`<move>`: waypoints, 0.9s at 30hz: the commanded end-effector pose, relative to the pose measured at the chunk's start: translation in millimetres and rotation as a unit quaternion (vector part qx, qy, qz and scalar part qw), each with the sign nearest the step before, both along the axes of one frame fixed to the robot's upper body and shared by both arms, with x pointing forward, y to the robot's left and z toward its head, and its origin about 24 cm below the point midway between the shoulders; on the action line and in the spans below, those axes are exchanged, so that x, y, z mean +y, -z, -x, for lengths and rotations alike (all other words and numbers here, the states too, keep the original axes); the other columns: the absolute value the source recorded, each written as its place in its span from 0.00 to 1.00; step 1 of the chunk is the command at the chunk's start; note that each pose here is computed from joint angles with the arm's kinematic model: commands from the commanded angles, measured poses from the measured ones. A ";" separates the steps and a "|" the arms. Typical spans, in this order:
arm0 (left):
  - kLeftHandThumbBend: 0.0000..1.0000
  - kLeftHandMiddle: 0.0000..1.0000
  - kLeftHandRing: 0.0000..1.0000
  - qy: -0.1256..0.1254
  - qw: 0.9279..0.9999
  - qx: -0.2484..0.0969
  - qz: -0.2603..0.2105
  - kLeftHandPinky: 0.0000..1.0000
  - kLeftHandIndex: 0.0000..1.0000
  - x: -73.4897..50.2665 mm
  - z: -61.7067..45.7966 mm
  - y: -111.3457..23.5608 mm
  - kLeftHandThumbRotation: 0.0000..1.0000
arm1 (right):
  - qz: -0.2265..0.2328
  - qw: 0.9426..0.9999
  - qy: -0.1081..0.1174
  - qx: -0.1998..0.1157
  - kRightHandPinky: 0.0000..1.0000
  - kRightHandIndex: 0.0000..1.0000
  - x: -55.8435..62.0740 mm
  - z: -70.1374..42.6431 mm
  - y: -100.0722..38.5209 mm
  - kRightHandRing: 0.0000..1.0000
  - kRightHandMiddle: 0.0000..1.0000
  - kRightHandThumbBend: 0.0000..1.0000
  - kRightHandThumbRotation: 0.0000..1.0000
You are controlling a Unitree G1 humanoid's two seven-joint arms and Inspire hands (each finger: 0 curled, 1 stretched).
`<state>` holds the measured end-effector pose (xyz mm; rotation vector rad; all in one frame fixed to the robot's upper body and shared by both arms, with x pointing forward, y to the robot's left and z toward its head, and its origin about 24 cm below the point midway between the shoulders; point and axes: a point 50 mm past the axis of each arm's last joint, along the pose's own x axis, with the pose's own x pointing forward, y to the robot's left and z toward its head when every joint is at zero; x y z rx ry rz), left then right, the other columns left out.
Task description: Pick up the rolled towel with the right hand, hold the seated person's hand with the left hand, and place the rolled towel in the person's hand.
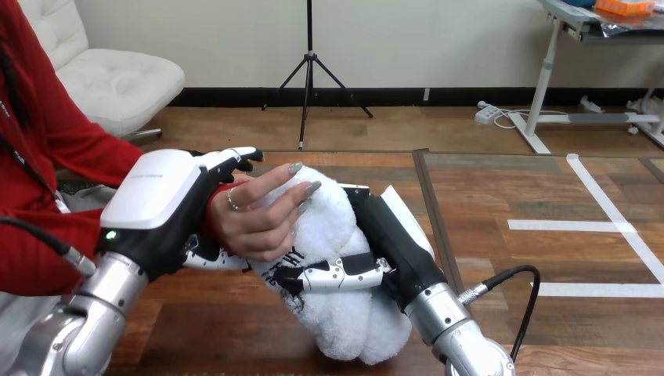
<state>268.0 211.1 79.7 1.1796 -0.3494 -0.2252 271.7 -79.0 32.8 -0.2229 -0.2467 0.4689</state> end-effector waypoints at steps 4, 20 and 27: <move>0.97 0.85 0.80 0.012 0.999 -0.035 0.005 0.78 0.86 -3.3 1.4 -15.9 0.14 | -0.007 0.997 -0.005 -0.071 0.37 0.52 5.4 -18.5 -38.1 0.43 0.50 0.90 0.23; 0.99 0.89 0.87 0.013 0.999 -0.038 0.010 0.87 0.90 -3.3 8.8 -16.1 0.21 | 0.009 0.998 0.018 -0.064 0.44 0.55 -5.4 -23.1 -33.5 0.49 0.55 0.90 0.27; 1.00 0.91 0.90 0.012 0.999 -0.041 0.008 0.90 0.93 -3.1 10.6 -16.9 0.28 | 0.004 0.998 0.025 -0.059 0.47 0.57 -9.9 -24.9 -31.7 0.51 0.56 0.89 0.25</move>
